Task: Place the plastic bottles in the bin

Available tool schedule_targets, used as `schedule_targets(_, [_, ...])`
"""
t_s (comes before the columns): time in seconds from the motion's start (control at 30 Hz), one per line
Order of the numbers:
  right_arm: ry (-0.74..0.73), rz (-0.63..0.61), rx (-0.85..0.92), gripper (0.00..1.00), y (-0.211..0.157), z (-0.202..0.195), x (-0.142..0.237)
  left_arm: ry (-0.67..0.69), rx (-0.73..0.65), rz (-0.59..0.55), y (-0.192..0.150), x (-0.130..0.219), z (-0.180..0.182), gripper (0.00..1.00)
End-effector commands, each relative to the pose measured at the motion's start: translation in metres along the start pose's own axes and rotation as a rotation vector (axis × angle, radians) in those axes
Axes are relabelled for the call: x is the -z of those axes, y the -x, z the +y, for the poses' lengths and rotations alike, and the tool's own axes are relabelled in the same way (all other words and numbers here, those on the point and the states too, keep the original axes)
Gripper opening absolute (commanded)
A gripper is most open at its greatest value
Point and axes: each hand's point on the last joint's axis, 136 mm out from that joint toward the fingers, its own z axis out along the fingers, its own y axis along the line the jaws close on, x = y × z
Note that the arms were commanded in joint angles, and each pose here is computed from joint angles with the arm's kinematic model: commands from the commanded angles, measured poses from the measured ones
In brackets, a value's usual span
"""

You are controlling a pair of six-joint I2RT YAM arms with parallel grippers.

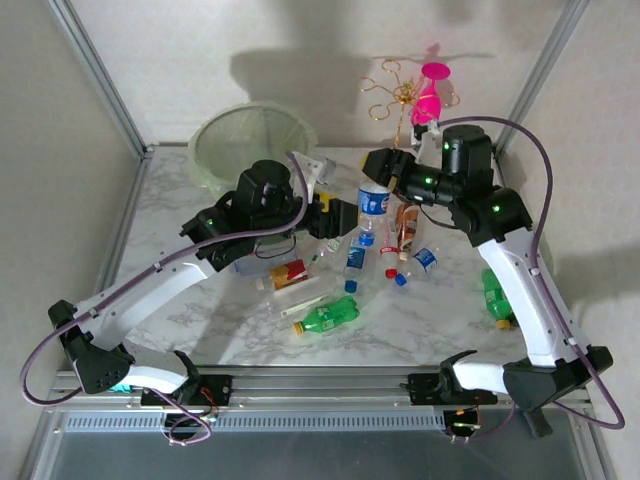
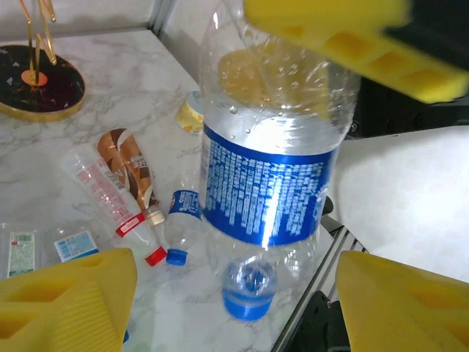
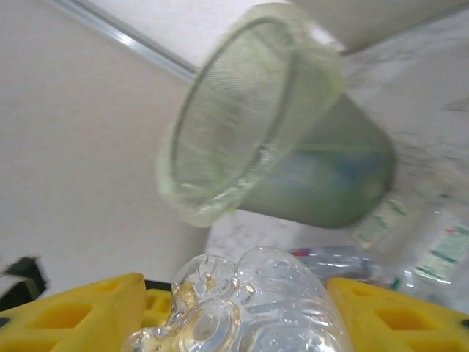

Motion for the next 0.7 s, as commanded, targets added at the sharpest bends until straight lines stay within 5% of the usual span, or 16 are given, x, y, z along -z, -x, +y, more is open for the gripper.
schedule_targets(0.0, [0.205,0.013,0.018,0.53,0.003,0.044,0.012,-0.104,-0.064,-0.07,0.018,0.0,-0.028,0.7])
schedule_targets(0.4, [0.328,0.053,0.022,0.53,-0.006,0.061,0.018,-0.189,-0.115,-0.095,0.031,-0.006,-0.053,0.56])
schedule_targets(0.67, [0.366,0.08,0.017,0.53,-0.014,0.062,0.022,-0.164,-0.128,-0.068,0.025,-0.009,-0.048,0.68])
